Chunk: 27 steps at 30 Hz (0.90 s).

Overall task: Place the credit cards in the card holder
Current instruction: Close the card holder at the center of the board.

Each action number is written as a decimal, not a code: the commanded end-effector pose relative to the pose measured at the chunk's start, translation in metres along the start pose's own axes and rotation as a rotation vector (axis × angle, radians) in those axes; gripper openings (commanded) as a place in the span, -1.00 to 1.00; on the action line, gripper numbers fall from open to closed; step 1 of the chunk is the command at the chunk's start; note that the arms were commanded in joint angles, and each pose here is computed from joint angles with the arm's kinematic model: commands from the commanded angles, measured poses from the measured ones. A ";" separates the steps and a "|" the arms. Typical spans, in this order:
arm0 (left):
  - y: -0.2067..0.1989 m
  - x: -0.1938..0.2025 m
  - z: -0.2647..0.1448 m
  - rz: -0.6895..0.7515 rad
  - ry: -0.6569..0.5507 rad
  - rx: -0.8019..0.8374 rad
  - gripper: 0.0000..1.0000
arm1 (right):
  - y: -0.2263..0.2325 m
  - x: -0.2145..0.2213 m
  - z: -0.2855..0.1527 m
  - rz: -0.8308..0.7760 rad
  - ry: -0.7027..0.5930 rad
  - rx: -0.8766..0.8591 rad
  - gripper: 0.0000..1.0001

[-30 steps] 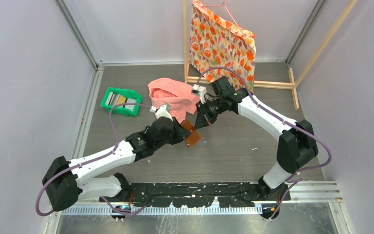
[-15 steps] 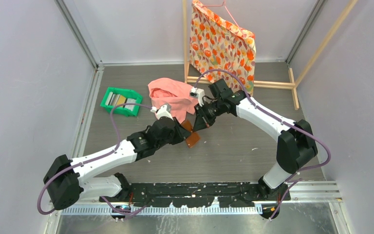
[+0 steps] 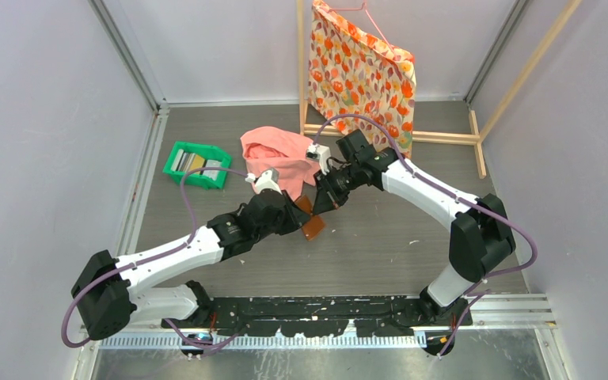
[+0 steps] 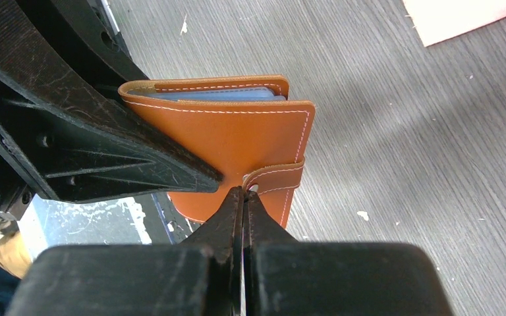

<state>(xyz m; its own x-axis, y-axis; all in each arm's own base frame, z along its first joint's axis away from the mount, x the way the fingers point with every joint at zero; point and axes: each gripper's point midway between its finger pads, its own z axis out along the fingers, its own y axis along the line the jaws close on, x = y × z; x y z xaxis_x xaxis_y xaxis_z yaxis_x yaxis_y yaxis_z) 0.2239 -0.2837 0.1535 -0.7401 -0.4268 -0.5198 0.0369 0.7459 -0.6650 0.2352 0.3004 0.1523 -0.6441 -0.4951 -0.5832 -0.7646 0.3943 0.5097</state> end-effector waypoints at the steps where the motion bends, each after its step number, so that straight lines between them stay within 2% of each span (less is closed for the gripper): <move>1: -0.023 -0.026 -0.004 -0.037 -0.092 0.047 -0.99 | 0.013 0.000 0.003 -0.018 0.003 -0.045 -0.98; 15: -0.022 -0.025 -0.004 -0.060 -0.093 0.053 -0.99 | 0.011 0.007 0.012 -0.043 0.044 -0.006 -0.98; 27: -0.027 -0.020 0.001 -0.078 -0.070 0.077 -0.99 | 0.002 -0.001 0.012 -0.023 0.010 0.061 -0.98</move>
<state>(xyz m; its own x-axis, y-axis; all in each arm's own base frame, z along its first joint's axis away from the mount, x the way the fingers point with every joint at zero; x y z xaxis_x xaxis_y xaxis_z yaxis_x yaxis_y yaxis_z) 0.2226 -0.2804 0.1471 -0.7455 -0.4399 -0.5007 -0.0015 0.7524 -0.6587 0.2329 0.3044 0.1416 -0.6308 -0.5264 -0.5701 -0.7760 0.4240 0.4670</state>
